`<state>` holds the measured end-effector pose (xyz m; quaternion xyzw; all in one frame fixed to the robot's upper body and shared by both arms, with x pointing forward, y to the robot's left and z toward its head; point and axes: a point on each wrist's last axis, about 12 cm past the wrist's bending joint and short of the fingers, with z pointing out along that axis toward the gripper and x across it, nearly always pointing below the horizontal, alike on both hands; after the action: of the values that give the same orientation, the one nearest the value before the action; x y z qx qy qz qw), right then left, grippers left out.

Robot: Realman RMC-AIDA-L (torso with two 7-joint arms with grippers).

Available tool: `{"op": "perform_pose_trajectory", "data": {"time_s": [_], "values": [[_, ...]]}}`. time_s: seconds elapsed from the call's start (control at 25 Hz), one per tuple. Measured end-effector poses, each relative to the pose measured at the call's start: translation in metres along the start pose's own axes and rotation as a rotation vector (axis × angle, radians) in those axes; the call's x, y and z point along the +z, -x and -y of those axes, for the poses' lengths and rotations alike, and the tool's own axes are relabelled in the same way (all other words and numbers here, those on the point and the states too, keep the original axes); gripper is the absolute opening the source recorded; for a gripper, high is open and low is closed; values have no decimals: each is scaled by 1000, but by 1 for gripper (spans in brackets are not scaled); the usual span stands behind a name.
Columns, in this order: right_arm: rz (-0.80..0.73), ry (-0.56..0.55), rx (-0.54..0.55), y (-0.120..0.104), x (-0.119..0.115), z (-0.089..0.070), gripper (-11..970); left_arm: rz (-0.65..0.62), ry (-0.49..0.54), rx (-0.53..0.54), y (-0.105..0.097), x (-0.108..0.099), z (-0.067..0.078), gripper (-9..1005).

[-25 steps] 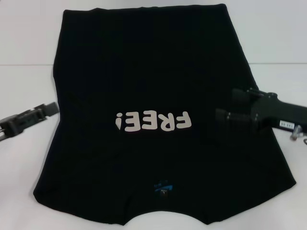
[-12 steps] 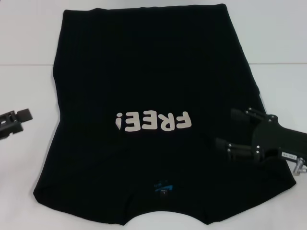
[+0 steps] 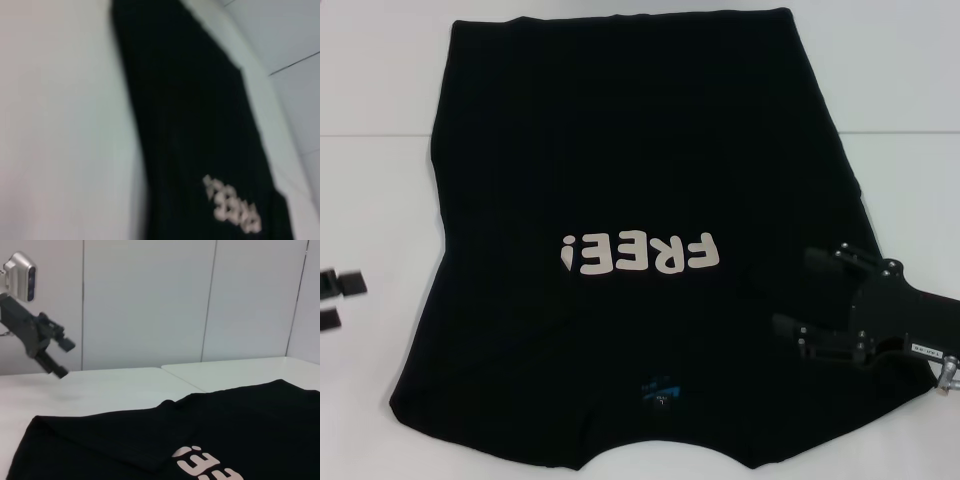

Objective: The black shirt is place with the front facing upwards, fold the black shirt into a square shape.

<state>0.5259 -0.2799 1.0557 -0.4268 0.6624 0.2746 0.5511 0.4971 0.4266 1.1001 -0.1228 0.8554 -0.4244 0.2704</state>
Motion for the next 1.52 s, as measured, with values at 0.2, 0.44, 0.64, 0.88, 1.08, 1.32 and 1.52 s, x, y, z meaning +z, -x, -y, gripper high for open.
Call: {"op": "perform_pose_trajectory", "data": {"time_s": [0.2, 0.44, 0.64, 0.88, 1.08, 1.32, 1.52], "values": [[-2, -3, -22, 1, 1, 2, 948, -89, 53, -30, -10, 3, -6, 906], [-8, -11, -28, 0, 2, 3, 949, -200, 40, -28, -19, 18, -2, 906], [-5, -9, -30, 1, 3, 3, 949, -238, 81, -11, -20, 27, -3, 905], [-2, -3, -31, 2, 3, 2, 949, -232, 114, -10, -22, 34, -8, 906], [2, 0, -32, 2, 3, 2, 948, -240, 121, -2, -25, 39, -8, 898], [7, 7, -31, 3, 4, 1, 948, -252, 117, 12, -25, 48, -5, 873], [15, 6, -26, 4, 4, 1, 949, -268, 113, 37, -23, 54, 0, 851]]}}
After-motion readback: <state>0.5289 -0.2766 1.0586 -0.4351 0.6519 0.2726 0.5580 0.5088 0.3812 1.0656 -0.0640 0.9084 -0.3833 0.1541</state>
